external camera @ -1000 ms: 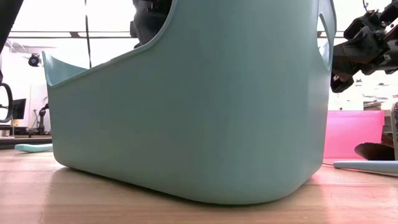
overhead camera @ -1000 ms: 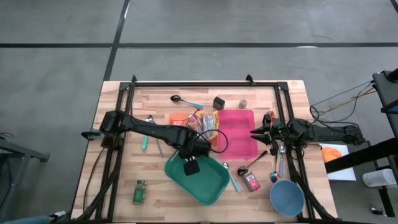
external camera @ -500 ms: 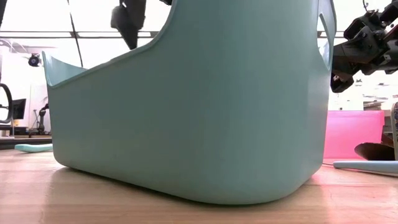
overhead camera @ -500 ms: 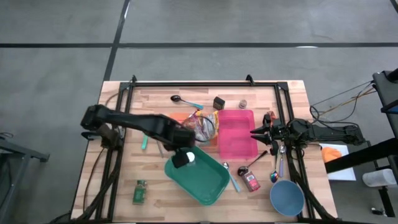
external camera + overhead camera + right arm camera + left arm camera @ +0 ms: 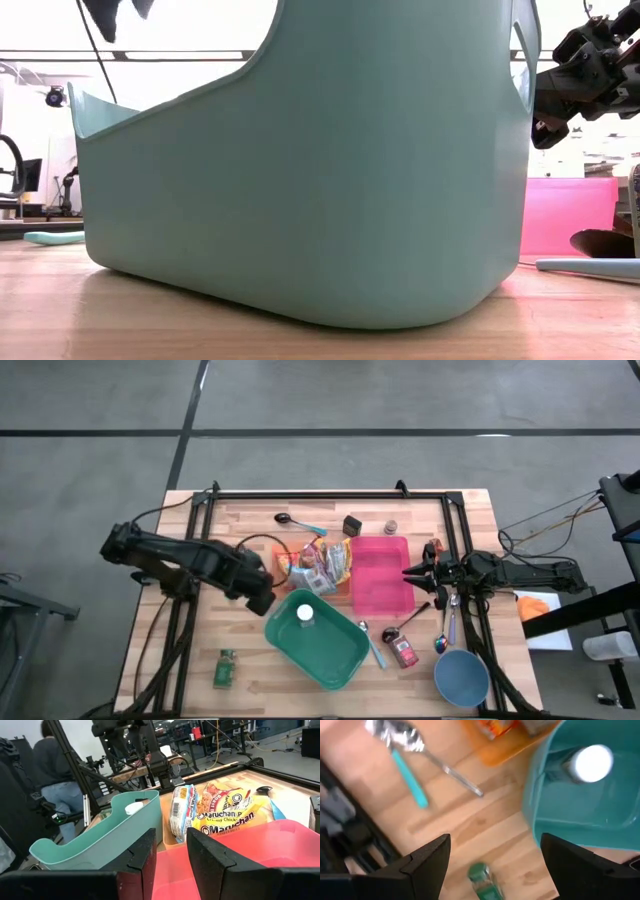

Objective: Pick & Place Food Item
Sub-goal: Put the green seasoning bottle into the green bin

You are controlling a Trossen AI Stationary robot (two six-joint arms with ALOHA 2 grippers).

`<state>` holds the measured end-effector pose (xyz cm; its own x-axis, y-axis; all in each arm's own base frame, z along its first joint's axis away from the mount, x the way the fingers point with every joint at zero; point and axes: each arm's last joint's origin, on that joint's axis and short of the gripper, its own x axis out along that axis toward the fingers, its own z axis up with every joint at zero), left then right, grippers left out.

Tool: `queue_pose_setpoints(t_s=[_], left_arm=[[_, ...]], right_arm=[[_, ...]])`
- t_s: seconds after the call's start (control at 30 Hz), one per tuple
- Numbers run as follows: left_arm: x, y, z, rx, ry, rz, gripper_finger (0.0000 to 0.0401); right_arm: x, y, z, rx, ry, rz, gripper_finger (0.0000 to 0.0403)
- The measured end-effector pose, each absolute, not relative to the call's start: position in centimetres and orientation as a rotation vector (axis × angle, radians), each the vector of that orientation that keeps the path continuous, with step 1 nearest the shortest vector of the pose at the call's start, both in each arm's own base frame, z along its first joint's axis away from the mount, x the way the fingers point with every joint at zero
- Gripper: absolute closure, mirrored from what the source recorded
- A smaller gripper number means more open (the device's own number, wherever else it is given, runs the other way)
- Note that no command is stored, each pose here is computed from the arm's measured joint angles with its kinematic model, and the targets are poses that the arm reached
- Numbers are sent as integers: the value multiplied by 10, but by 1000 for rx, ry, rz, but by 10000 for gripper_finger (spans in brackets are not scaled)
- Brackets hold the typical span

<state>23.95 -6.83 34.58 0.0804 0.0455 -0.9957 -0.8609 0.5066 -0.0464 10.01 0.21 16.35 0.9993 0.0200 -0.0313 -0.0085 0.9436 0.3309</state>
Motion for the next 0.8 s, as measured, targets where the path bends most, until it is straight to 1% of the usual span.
queue_pose_setpoints(t_s=[0.3,0.57,0.8], left_arm=[[219,-105,322,-964,1346,968,88],[196,-148,303,-1041,1337,1032,88],[183,-174,278,-1094,1336,1002,88]], right_arm=[[100,2,164,337,34,14,296],[100,2,163,337,35,15,296],[100,2,163,337,34,14,296]])
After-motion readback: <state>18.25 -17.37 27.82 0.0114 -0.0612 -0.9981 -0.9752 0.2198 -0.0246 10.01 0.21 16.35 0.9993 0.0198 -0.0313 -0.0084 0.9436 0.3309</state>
